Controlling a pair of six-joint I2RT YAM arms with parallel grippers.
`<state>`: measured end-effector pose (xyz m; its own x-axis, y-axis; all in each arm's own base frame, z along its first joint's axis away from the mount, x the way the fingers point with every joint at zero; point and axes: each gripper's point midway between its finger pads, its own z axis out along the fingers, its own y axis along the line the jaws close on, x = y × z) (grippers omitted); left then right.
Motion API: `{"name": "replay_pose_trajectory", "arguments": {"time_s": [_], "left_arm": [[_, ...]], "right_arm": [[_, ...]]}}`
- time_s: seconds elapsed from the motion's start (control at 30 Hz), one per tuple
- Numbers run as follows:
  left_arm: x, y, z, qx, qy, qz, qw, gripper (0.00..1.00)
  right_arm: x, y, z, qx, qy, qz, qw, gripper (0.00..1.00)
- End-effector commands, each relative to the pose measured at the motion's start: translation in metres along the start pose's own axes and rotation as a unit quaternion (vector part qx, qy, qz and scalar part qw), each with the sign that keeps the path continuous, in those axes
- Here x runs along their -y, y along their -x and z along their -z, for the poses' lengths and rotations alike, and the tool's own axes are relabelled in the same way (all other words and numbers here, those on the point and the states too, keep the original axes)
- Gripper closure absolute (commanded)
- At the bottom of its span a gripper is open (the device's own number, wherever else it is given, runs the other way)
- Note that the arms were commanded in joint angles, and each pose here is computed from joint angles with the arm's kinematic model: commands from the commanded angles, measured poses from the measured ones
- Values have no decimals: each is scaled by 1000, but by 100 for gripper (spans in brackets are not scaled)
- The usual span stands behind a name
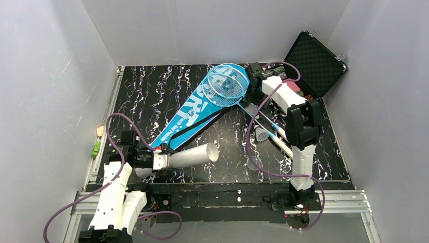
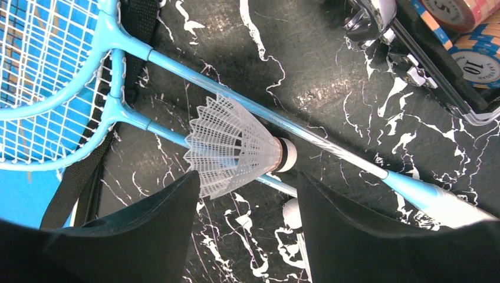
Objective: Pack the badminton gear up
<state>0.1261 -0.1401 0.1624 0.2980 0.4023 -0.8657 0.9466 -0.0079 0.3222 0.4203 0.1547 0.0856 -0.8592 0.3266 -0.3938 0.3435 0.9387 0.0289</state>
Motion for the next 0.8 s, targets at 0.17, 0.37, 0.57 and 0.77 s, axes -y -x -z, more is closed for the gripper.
{"name": "replay_pose_trajectory", "arguments": {"time_s": [0.17, 0.37, 0.57, 0.77], "left_arm": [[3, 4, -3, 20, 3, -9, 1000, 95], [6, 1, -4, 18, 0, -8, 1000, 95], [7, 0, -3, 14, 0, -11, 1000, 95], [9, -1, -3, 7, -1, -16, 1000, 95]], "right_arm": [[8, 6, -10, 13, -11, -21, 1000, 40], [11, 8, -1, 26, -2, -28, 999, 57], [15, 9, 7, 31, 2, -24, 999, 82], [21, 11, 26, 47, 12, -25, 998, 98]]}}
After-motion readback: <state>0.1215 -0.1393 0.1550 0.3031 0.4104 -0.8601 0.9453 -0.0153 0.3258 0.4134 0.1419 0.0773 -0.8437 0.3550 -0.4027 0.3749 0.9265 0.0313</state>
